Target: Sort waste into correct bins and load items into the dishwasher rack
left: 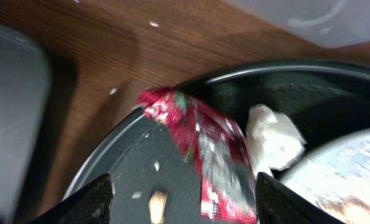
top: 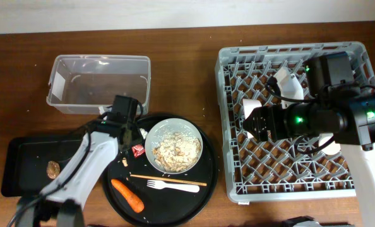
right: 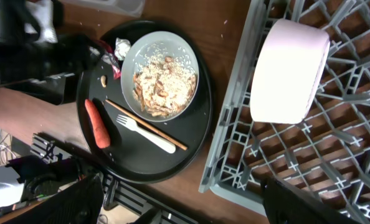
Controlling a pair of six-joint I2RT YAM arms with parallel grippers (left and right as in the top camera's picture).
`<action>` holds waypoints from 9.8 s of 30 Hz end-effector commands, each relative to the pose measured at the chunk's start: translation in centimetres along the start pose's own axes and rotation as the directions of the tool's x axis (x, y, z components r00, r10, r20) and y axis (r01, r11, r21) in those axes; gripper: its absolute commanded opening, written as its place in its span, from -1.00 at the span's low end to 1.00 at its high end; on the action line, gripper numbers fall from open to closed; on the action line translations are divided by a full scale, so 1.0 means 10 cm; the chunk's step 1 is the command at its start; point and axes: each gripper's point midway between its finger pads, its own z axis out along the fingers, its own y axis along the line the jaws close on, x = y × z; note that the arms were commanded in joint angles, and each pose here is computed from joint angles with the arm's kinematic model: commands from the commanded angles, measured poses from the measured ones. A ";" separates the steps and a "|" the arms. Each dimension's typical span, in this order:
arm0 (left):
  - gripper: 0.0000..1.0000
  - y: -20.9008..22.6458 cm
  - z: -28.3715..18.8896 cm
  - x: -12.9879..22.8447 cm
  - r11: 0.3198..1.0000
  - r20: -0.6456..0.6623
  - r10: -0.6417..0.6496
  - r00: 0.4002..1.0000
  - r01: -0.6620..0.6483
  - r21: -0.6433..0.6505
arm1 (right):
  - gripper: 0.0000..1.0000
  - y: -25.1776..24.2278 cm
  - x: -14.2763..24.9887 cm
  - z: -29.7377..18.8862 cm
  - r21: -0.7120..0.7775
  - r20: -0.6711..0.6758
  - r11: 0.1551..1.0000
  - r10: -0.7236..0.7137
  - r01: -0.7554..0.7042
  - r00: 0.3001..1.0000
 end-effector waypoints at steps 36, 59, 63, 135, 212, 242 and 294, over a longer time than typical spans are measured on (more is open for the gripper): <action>-0.98 -0.42 0.28 0.10 0.942 0.117 0.186 0.976 -0.211 0.261 | 0.73 -0.07 0.03 -0.01 0.048 -0.005 0.999 0.002 -0.001 1.000; 0.54 -0.03 -1.22 0.07 0.936 -0.167 0.274 0.947 -0.222 0.274 | 0.74 -0.07 0.05 -0.01 0.048 -0.015 0.999 0.010 -0.010 1.000; 0.47 0.26 -1.49 0.31 0.987 -0.139 0.102 0.985 -0.082 0.142 | 0.73 0.14 0.17 0.08 0.049 -0.071 0.994 -0.093 0.096 0.993; 0.99 0.82 -2.19 -0.15 0.979 0.153 0.054 0.987 -0.082 0.187 | 0.21 0.78 1.81 2.94 -0.255 -0.523 0.612 -0.739 0.749 0.426; 0.99 0.81 -2.20 -0.17 0.979 0.160 0.052 0.986 -0.082 0.189 | -0.49 0.23 1.71 3.06 -0.134 -0.450 0.675 -0.694 0.726 0.562; 0.99 0.81 -2.20 -0.17 0.979 0.160 0.052 0.986 -0.082 0.189 | -0.10 0.70 2.09 2.88 -0.303 -0.504 0.570 -0.776 0.764 0.379; 0.99 0.81 -2.20 -0.17 0.979 0.160 0.052 0.986 -0.082 0.189 | 0.00 -0.29 -0.75 1.37 0.424 0.023 0.905 -0.056 0.041 0.998</action>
